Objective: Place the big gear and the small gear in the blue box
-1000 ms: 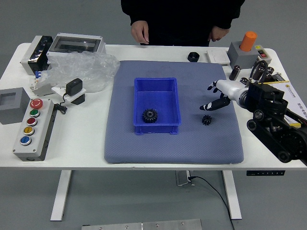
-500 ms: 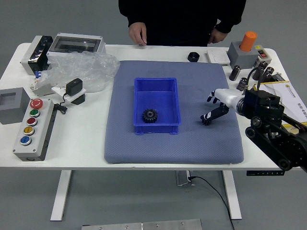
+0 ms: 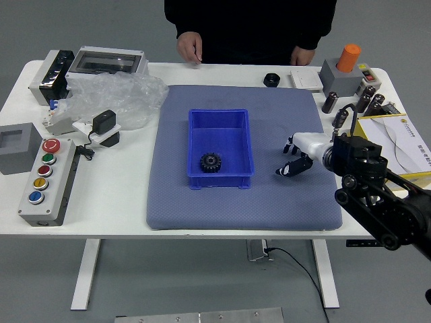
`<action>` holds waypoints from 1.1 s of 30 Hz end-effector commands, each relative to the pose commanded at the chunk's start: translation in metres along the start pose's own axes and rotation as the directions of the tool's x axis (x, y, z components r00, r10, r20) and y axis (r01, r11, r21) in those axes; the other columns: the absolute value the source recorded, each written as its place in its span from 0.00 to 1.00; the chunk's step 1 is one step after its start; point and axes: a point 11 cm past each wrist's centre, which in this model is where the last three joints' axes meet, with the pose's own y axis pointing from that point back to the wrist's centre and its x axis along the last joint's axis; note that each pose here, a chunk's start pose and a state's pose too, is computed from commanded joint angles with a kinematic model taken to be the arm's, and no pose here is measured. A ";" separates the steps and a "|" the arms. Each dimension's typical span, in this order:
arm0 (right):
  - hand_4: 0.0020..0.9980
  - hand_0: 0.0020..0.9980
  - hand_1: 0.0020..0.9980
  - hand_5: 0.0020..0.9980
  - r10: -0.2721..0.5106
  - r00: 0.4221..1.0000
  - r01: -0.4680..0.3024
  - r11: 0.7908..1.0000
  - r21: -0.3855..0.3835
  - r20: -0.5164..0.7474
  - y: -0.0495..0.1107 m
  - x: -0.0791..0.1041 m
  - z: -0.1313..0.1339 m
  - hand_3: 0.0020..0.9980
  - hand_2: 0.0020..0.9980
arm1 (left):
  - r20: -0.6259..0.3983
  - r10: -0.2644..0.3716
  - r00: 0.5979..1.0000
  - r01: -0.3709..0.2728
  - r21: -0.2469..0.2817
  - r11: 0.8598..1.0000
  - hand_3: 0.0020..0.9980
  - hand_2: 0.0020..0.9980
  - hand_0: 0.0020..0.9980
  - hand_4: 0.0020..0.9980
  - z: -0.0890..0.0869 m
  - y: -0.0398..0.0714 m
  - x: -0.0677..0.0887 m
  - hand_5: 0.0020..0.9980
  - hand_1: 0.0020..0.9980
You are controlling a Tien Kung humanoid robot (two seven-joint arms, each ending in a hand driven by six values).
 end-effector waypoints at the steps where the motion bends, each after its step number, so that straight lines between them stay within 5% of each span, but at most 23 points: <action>1: 0.79 0.66 0.59 0.39 0.000 1.000 0.000 1.000 0.000 -0.002 0.000 -0.001 0.000 0.69 0.67 | 0.000 0.000 1.000 0.000 0.000 1.000 0.87 0.84 0.85 0.75 0.000 0.000 0.000 0.31 0.82; 12: 0.77 0.65 0.58 0.37 0.006 1.000 -0.006 1.000 0.002 -0.019 0.001 -0.006 -0.002 0.68 0.65 | 0.001 -0.001 1.000 0.001 0.004 1.000 0.87 0.83 0.85 0.75 -0.002 0.000 -0.001 0.31 0.82; 13: 0.72 0.64 0.57 0.30 0.006 1.000 -0.006 1.000 0.003 -0.020 0.001 -0.007 -0.002 0.67 0.61 | 0.001 -0.002 1.000 0.002 0.004 1.000 0.87 0.83 0.85 0.75 -0.002 0.000 -0.001 0.31 0.82; 33: 0.67 0.69 0.51 0.15 0.044 0.998 -0.044 0.999 0.021 -0.046 0.001 -0.014 -0.007 0.59 0.53 | 0.003 -0.004 1.000 0.004 0.008 1.000 0.87 0.83 0.85 0.75 -0.004 -0.001 -0.002 0.31 0.82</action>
